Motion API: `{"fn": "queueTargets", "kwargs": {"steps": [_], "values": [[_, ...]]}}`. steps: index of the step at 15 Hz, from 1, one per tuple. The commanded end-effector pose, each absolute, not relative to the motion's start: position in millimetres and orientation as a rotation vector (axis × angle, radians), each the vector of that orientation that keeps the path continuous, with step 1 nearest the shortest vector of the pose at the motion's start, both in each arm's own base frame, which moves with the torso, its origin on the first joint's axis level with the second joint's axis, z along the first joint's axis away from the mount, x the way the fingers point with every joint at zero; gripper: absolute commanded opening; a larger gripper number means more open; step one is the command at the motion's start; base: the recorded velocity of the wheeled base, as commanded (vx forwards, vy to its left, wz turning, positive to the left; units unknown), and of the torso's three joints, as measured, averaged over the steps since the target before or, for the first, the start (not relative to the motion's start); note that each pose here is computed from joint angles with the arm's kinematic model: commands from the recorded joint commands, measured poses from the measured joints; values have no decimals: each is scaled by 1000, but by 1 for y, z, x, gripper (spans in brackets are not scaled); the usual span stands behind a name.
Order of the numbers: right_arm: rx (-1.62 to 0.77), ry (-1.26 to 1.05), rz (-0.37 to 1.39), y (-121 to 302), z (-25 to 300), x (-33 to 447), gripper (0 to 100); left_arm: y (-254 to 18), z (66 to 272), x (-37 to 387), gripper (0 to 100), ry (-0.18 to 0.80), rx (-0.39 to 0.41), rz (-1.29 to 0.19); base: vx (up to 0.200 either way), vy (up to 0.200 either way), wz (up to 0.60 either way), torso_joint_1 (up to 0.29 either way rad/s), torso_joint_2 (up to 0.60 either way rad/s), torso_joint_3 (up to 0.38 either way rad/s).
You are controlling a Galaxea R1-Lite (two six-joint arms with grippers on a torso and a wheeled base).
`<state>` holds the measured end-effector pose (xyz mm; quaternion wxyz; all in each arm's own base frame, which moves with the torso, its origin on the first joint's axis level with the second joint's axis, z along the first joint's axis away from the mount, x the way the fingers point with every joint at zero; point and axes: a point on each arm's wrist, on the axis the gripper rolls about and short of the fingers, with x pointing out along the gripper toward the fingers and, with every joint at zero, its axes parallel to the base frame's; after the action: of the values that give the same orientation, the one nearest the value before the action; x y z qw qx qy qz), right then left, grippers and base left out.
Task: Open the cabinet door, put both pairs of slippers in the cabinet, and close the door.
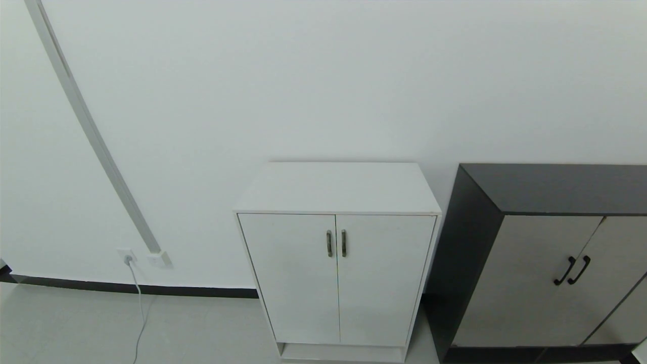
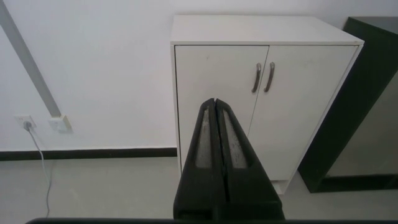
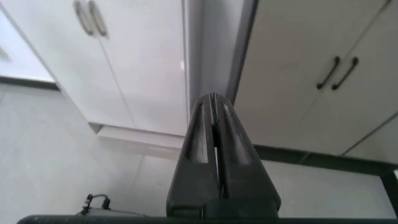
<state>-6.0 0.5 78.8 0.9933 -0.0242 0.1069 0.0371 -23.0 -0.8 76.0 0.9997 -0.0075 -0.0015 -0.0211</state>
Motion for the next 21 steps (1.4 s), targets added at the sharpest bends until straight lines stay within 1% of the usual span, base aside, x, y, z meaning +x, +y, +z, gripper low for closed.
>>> {"fn": "queueTargets", "kwargs": {"steps": [1, 6, 11, 15, 17, 20, 21], "values": [[-43, 174, 33, 1, 78, -9, 0, -1, 76, -23, 0, -3, -15, -41, 0, 0, 0, 0, 0, 0], [-41, 60, 4, 1, 77, -18, 0, -1, 76, -23, 0, -3, -15, -41, 0, 0, 0, 0, 0, 0], [-3, 26, 43, 1, 76, -21, 0, -1, 76, -23, 0, -3, -15, -43, 0, 0, 0, 0, 0, 0], [-3, 0, 32, 1, 75, -23, 0, -1, 76, -23, 0, -3, -15, -43, 0, 0, 0, 0, 0, 0], [2, -2, 18, 0, 76, -23, 0, -1, 76, -23, 0, -3, -15, -41, 0, 0, 0, 0, 0, 0], [72, -5, -24, -1, 76, -23, 0, -1, 76, -23, 0, -1, -15, -41, 0, 0, 0, 0, 0, 0], [79, -12, -84, -2, 76, -23, 0, -1, 76, -23, 0, -3, -15, -43, 0, 0, 0, 0, 0, 0]]}}
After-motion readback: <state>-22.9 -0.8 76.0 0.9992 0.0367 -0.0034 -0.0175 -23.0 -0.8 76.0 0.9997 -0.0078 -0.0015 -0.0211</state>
